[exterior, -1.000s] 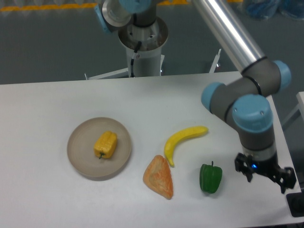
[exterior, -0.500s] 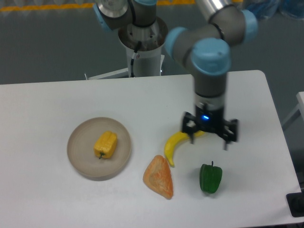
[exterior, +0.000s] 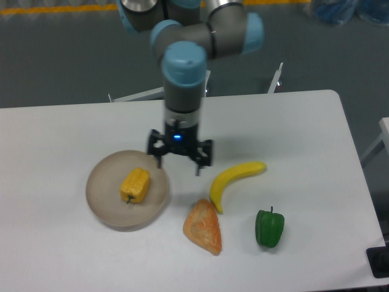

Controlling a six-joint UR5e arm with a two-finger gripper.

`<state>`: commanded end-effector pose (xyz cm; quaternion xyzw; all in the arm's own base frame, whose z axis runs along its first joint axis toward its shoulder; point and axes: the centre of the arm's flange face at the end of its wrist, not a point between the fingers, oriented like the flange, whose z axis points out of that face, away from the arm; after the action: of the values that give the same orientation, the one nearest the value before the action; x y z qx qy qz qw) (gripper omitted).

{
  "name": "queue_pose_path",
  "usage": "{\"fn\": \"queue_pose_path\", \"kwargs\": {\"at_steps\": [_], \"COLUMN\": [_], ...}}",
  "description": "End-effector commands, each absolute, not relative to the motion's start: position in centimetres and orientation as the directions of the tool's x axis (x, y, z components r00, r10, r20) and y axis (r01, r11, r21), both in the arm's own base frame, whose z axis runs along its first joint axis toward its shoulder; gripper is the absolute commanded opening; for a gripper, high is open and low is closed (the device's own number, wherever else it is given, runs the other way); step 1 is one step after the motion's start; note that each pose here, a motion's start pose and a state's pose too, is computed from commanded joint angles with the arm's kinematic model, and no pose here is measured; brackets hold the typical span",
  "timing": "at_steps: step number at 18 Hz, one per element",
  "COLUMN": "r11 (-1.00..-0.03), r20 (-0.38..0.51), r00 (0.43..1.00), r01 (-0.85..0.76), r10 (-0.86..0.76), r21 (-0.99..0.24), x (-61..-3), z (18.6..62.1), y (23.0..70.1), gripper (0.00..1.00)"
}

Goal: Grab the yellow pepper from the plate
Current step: 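Move the open gripper over the yellow pepper on the beige plate, then lower the gripper onto the yellow pepper and close on it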

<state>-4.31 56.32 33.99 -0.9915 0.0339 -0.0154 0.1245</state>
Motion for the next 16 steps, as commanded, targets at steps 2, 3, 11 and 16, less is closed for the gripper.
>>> {"fn": "queue_pose_path", "kwargs": {"at_steps": [2, 3, 11, 16], "r11": [-0.971, -0.972, -0.969, -0.969], "r20": [0.031, 0.031, 0.011, 0.02], "r00": [0.995, 0.994, 0.986, 0.982], "r01": [-0.085, -0.094, -0.161, -0.181], "r10": [-0.094, -0.103, -0.166, -0.187], "r21": [-0.223, -0.215, -0.19, -0.169], "x": [-3.2, -3.1, -1.5, -0.5], "z": [32.3, 31.6, 29.1, 27.9], "y": [56.5, 56.6, 58.0, 58.1], "gripper": [1.0, 1.0, 1.0, 1.0]}}
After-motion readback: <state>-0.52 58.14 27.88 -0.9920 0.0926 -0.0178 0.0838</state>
